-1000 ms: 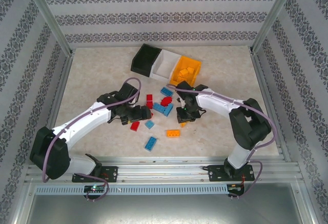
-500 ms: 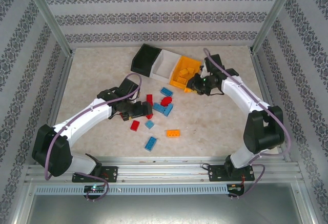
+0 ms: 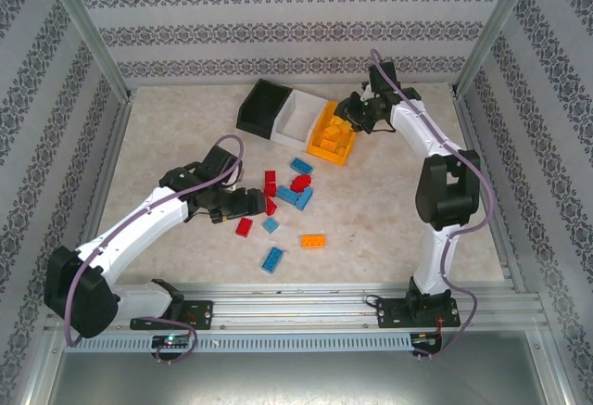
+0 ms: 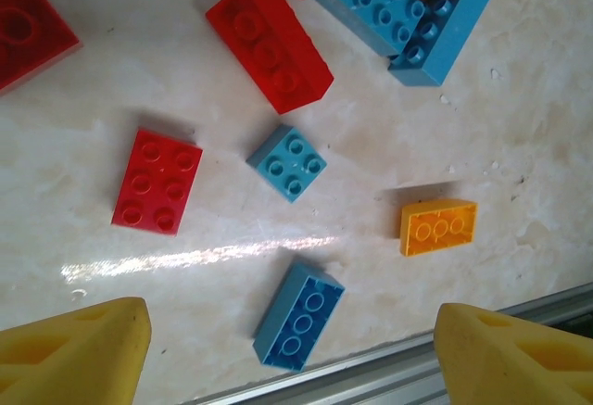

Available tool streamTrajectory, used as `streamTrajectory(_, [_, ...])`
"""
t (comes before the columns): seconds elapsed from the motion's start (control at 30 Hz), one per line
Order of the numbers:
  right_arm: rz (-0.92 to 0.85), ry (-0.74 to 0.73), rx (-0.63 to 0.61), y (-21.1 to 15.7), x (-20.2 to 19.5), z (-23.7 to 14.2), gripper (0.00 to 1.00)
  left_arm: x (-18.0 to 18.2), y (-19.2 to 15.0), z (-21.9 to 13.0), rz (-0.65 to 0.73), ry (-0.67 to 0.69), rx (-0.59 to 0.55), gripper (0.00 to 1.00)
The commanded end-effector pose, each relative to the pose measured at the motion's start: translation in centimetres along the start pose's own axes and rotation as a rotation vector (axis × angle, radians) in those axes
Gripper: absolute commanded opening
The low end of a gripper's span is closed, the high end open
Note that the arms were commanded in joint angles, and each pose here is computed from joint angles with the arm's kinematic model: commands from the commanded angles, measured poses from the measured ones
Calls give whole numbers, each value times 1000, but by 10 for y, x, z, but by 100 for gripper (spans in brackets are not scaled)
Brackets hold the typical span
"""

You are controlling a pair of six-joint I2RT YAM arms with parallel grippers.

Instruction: Sort the legos into containers by color

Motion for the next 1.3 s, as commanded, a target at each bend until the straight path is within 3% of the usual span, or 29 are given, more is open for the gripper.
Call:
streamTrajectory(0.0, [10,-8,0,8,5,-4,45,12,-16,-5,37,63,63,80])
streamTrajectory(0.07, [2,-6,-2,7,8,-6,55,11,-23,-5,80,91,98,80])
streamTrajectory(0.17, [-24,5,-13,2,12,-18,62,7,-36,-1,147,132,147,80])
streamTrajectory(0.33, [-72,3,-12,-34,8,-47,64,-2,-62,17,230,147,199,78])
streamTrajectory(0.67, [-109,-75,93,-158,-57,-77,65,-43,-92,75,437,177,273,77])
streamTrajectory(0.87, [-98,-85,80,-182,-80,-94,65,-47,-93,107,462,230,313,74])
streamTrajectory(1.07, [-88,-70,65,-193,-93,-111,65,-47,-90,126,485,273,337,61])
streamTrajectory(1.27, [-48,-45,46,-190,-104,-126,65,-55,-88,136,461,246,350,39])
Point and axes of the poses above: each hand's point on the last joint's axis, 136 mm out from that joint toward the fingers, its own z axis out along the fingers, its own x axis along the line the jaws close on, y = z × x, the point moved 7 cm from there along -z, back along the fingers, and after that the axes turned 7 degrees about z, right-handed, at the moved point
